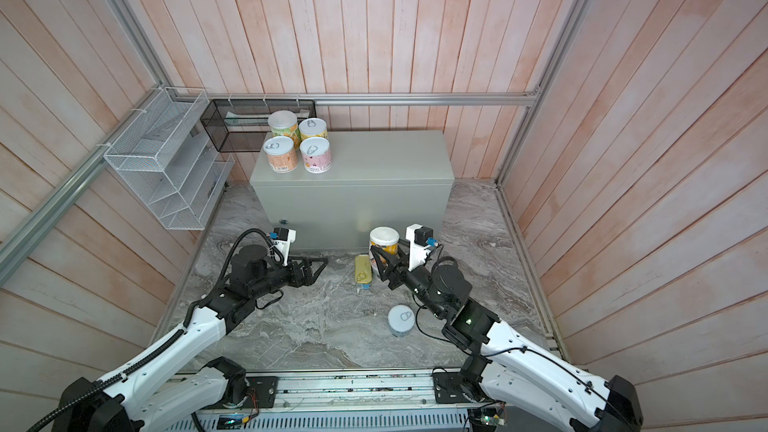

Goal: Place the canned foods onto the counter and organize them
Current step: 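Open the left gripper and draw it back while the right gripper lifts the yellow can, then carry the yellow can up onto the gray cabinet top with the right gripper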

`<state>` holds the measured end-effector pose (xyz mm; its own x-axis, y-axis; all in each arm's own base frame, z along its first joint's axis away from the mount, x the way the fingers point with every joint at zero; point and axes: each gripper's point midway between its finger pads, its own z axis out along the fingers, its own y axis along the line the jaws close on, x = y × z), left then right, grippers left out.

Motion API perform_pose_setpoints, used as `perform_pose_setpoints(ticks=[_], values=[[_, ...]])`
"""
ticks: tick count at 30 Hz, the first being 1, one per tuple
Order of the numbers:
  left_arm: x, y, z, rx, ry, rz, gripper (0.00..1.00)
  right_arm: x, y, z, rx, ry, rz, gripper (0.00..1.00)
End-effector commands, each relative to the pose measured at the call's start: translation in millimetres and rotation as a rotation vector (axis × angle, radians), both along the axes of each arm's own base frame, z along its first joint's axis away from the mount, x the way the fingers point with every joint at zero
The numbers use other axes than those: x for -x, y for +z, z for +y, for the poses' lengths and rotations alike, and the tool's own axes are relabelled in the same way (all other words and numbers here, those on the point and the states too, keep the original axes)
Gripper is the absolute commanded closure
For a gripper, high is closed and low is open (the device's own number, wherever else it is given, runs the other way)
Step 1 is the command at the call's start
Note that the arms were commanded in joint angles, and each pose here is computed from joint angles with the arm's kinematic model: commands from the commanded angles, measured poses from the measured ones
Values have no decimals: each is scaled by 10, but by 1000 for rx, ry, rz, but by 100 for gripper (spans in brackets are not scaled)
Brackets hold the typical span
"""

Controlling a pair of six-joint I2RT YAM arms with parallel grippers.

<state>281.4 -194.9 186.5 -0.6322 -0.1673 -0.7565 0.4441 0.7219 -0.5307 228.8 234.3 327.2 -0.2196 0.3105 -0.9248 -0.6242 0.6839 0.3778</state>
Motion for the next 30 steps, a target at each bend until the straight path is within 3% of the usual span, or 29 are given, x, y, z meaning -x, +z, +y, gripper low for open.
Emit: perform_pose_setpoints(ticks=[1,7,13,19,23,30], values=[[-71,18,56,-18,31,-129,0,29,372,-185,-28,-54,-57,43],[75,-274,73,-26,2,-201,0,-53,517,-216,15,-104,-40,43],[168,-348,115,-15,11,-273,0,-183,860,25,31,-73,-84,43],[253,-305,118,-51,16,-339,0,-558,1163,114,36,-167,-121,43],[214,-321,205,-73,71,-348,0,-825,1372,135,-8,-127,-145,43],[170,-396,137,-75,50,-309,0,-1228,1666,285,16,-86,-190,43]])
